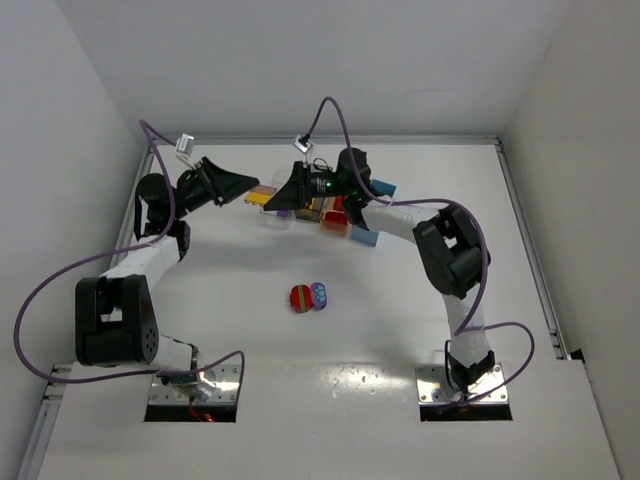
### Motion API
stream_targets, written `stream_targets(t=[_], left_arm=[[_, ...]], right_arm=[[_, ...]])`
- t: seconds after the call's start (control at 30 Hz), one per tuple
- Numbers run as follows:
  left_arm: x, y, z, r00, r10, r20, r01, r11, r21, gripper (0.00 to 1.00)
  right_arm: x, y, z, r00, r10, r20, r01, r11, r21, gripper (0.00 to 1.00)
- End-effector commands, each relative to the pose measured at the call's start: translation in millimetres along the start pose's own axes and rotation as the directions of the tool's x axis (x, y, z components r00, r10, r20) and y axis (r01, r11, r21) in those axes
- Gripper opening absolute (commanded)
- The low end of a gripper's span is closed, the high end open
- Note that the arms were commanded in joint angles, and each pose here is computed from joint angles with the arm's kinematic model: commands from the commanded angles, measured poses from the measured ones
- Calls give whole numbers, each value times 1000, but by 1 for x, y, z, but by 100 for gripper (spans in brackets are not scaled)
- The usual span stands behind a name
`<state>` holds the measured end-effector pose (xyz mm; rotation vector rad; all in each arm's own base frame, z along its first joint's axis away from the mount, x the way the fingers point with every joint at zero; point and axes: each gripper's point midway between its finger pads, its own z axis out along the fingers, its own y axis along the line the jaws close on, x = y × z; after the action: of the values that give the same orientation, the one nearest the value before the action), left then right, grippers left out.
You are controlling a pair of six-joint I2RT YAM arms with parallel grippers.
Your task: Sort the legos into containers by color
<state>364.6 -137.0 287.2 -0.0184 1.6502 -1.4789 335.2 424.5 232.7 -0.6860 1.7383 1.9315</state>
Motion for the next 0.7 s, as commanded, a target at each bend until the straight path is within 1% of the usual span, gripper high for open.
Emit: stream_targets(t=[0.0,0.03,0.07,0.17,0.2,0.27,0.3,0.33,0.37,0.4,0.43,0.47,0.5,0.53,0.57,0.63,0.67], left_arm=[[5,-8,-2,999,46,3,-46,999,19,0],[4,-11,-2,998,65,6,-65,998,24,0],[5,-10,-2,998,57,3,-57,998,19,0],[14,-12,-4,996,80,-28,-79,997,24,0],[15,-9,-4,996,85,-31,-84,996,19,0],[25,-8,-4,991,104,-79,-103,995,17,1],[26,-5,-4,989,113,-96,-112,994,9,4],[31,5,-6,983,132,-125,-135,991,-22,9],[31,2,-3,975,163,-151,-166,986,-12,20],[33,6,-3,968,176,-180,-182,983,-16,25],[45,13,-4,964,121,-236,-136,989,-48,30],[41,10,0,943,209,-258,-220,975,-15,33],[45,16,0,935,197,-294,-208,978,-6,40],[51,20,-1,930,161,-330,-176,984,-15,44],[50,14,2,912,207,-353,-206,978,42,52],[58,25,2,902,149,-405,-151,988,27,56],[52,23,5,888,216,-407,-209,976,62,56]], right_arm=[[-16,19,7,993,-117,33,119,992,-51,18],[-16,19,7,993,-117,33,119,992,-51,13],[-13,16,6,994,-108,30,110,993,-47,10],[-15,16,2,992,-120,36,121,992,-40,2],[-19,14,-2,992,-121,44,122,992,-32,1],[-14,16,-4,992,-125,32,126,991,-36,0],[-15,17,-10,990,-137,28,138,990,-36,0],[-13,18,-10,986,-167,19,167,985,-49,0],[-12,20,-16,984,-178,7,178,983,-54,0],[-9,22,-17,981,-195,-1,195,979,-60,0],[-10,20,-21,978,-207,-3,206,977,-59,0],[-8,24,-23,976,-219,-12,218,974,-67,0],[-3,26,-24,971,-234,-37,231,969,-88,0],[-1,28,-25,961,-272,-50,266,959,-98,0],[5,32,-28,956,-284,-78,274,954,-118,0],[9,36,-31,940,-323,-105,309,942,-130,0],[12,38,-33,935,-332,-123,314,939,-142,0]])
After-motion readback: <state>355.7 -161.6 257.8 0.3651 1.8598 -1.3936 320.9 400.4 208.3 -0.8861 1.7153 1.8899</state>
